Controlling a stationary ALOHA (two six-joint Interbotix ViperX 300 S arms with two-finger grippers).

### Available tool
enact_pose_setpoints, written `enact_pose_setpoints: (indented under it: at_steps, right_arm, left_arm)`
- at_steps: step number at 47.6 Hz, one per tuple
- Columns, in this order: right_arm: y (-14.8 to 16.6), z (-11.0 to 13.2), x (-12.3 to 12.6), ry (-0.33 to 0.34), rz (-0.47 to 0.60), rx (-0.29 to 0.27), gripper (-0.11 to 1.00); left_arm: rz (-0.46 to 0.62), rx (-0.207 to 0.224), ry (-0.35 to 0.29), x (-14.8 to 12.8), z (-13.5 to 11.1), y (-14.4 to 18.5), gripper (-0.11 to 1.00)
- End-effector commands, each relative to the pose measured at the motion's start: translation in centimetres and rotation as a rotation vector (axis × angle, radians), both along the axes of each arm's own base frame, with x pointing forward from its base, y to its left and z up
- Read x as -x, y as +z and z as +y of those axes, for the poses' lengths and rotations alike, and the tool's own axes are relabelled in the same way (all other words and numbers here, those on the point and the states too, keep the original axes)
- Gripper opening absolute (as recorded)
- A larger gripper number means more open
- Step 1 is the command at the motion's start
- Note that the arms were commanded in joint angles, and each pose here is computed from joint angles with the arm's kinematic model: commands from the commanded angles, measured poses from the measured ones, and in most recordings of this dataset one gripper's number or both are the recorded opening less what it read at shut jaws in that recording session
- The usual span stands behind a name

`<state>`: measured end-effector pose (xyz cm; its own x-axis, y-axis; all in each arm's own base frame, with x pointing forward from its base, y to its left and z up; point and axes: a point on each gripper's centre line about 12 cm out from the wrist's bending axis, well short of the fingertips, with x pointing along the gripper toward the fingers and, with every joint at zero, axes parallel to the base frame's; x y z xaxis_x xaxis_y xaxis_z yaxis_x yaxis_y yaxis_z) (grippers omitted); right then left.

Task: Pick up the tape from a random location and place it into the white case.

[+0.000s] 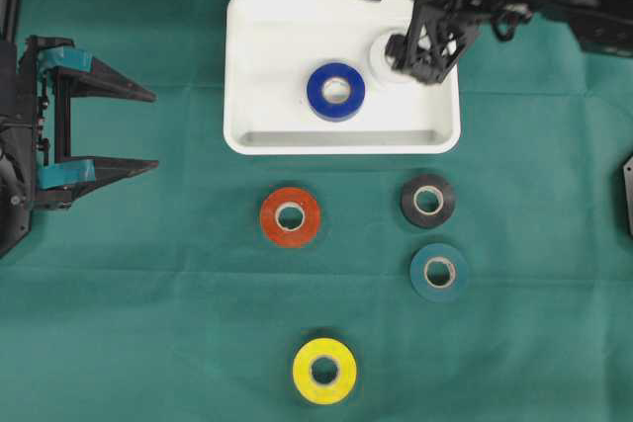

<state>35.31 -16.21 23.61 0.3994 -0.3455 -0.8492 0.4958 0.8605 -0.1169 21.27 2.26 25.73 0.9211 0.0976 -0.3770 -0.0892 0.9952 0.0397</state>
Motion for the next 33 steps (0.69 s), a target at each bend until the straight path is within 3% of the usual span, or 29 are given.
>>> enact_pose_setpoints:
  at_steps: [1, 18, 26, 33]
  right_arm:
    - [2.9, 0.0, 0.3, -0.005, -0.05, 0.032, 0.88]
    - [3.2, 0.3, 0.1, 0.004, -0.072, 0.034, 0.88]
    - [3.3, 2.2, -0.8, 0.049, -0.09, 0.023, 0.88]
    - [3.5, 5.4, -2.2, 0.117, -0.128, 0.008, 0.88]
  left_arm:
    - [-0.019, 0.001, -0.001, -0.2, 0.0, 0.7, 0.94]
    - [-0.017, 0.001, -0.001, -0.2, 0.0, 0.6, 0.94]
    - [-0.016, 0.001, -0.001, -0.2, 0.0, 0.6, 0.94]
    - [-0.011, 0.002, -0.001, -0.2, 0.0, 0.5, 0.94]
